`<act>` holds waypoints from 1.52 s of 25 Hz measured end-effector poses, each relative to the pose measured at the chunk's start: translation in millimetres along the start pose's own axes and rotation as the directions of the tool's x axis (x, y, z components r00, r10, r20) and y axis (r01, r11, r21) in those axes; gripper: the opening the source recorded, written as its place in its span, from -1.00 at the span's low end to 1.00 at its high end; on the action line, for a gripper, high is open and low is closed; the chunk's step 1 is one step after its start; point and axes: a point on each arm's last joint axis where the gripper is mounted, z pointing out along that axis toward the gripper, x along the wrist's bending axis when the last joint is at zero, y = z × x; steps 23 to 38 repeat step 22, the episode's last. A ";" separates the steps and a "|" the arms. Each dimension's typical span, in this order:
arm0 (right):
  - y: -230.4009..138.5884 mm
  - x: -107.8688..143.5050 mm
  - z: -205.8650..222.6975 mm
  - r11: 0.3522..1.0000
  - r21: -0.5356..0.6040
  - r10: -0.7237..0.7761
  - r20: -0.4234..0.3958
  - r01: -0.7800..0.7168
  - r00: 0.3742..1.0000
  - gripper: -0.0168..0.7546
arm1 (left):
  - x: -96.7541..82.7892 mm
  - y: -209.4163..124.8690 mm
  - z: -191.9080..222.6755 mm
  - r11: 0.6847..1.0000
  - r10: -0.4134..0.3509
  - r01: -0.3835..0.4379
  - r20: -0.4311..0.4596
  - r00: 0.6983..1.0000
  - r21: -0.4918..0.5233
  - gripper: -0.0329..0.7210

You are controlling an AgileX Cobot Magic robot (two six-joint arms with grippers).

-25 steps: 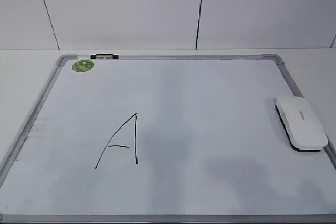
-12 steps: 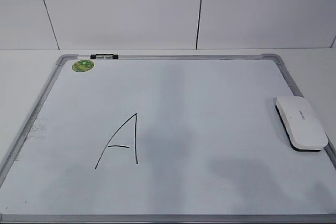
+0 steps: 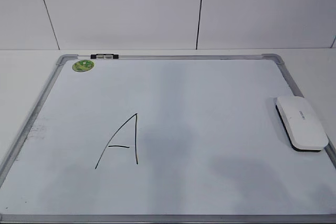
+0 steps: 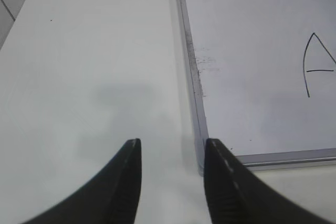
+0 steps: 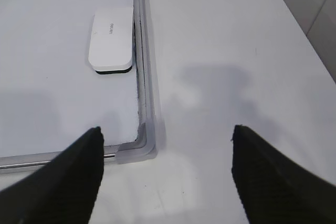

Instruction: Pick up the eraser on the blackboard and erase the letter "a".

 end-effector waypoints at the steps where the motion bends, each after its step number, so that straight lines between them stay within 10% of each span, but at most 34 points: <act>1: 0.0 0.0 0.0 1.000 0.000 0.000 0.000 0.000 1.000 0.54 | 0.0 0.0 0.0 1.000 0.000 0.000 0.000 1.000 0.000 -0.12; 38: 0.0 0.0 0.0 1.000 0.000 0.000 0.000 0.000 1.000 0.54 | 0.0 0.0 0.0 1.000 0.000 0.000 0.000 1.000 0.000 -0.19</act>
